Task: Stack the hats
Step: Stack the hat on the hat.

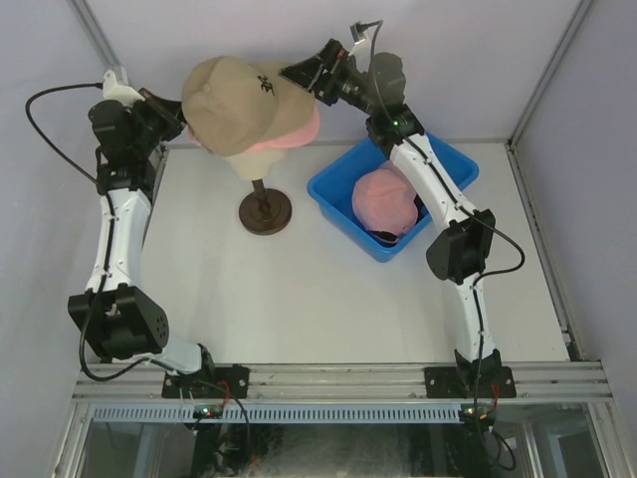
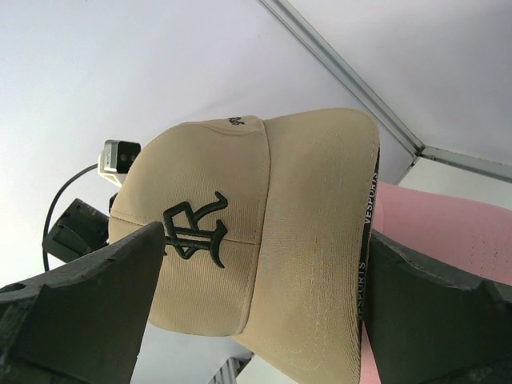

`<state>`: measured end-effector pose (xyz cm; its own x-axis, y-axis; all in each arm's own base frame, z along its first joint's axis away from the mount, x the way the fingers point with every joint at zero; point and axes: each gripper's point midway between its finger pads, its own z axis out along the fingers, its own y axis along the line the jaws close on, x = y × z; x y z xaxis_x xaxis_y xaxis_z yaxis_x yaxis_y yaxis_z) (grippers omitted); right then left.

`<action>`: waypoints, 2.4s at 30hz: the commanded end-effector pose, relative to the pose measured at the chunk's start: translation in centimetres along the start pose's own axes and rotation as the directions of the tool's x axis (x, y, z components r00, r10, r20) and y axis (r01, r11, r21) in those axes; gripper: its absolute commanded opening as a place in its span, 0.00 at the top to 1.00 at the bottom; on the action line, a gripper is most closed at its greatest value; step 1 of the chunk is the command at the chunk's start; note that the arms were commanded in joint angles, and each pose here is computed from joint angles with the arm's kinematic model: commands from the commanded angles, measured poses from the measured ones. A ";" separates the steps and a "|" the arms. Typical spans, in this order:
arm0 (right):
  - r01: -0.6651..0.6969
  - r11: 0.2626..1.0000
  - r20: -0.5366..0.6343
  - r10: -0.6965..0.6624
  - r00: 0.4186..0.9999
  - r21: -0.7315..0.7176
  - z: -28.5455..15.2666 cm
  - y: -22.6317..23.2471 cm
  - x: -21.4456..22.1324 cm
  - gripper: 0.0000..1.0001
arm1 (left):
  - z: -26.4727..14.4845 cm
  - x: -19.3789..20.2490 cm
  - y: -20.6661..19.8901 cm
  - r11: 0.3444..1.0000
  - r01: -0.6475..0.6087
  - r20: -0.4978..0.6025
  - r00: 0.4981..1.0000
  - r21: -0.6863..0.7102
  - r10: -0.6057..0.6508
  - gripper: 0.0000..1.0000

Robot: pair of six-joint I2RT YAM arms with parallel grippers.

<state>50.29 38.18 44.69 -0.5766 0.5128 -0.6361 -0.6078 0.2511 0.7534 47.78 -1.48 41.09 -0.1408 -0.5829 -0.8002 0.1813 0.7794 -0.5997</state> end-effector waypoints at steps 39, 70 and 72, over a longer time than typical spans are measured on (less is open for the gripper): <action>0.023 1.000 0.041 -0.024 0.999 0.011 -0.1 -2.3 -1.7 0.06 | 0.8 -1.7 1.6 0.921 -0.255 -0.066 0.967 -0.295 0.246 1.00; -0.081 0.966 0.023 0.077 0.997 0.246 -0.1 -6.5 0.5 1.00 | 1.1 0.6 3.2 0.864 -0.333 -0.196 0.941 -0.378 0.277 1.00; -0.073 0.960 0.027 0.068 0.997 0.269 -0.2 -6.8 0.5 1.00 | 1.1 0.7 3.1 0.864 -0.335 -0.198 0.940 -0.377 0.278 1.00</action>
<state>53.65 36.90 40.56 -0.6310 0.5602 -0.5367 -0.4242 0.3300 0.8433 49.59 0.03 37.64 -0.2832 -0.3137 -0.9063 -0.1523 0.9477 -0.2804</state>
